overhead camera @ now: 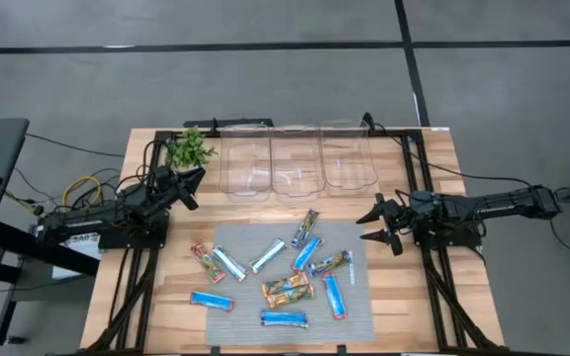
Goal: Pick and place Granola Bars by type
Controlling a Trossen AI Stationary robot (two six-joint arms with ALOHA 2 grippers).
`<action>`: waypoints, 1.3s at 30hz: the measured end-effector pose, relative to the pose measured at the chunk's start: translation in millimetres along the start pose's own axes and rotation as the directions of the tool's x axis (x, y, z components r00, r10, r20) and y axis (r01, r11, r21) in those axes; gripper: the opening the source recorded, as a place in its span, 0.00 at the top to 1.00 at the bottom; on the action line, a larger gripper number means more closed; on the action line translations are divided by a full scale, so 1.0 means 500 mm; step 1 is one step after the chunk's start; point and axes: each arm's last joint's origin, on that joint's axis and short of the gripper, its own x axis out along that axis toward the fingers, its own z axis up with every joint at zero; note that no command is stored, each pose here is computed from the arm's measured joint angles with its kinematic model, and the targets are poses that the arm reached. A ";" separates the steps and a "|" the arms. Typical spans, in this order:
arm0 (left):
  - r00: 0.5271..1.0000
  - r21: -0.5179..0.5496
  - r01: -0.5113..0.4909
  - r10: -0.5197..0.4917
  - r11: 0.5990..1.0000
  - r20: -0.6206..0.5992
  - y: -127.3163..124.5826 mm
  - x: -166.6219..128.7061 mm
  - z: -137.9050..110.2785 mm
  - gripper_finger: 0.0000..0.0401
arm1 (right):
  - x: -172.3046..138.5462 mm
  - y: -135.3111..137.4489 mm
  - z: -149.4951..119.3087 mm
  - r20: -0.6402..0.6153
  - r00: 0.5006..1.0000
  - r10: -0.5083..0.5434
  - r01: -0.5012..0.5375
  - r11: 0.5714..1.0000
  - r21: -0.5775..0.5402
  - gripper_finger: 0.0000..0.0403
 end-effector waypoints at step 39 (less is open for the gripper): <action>0.867 -0.803 0.098 -0.447 0.587 -0.221 -0.025 -0.008 -0.015 0.84 | 0.000 0.000 0.000 0.000 1.000 0.000 0.000 1.000 0.000 0.44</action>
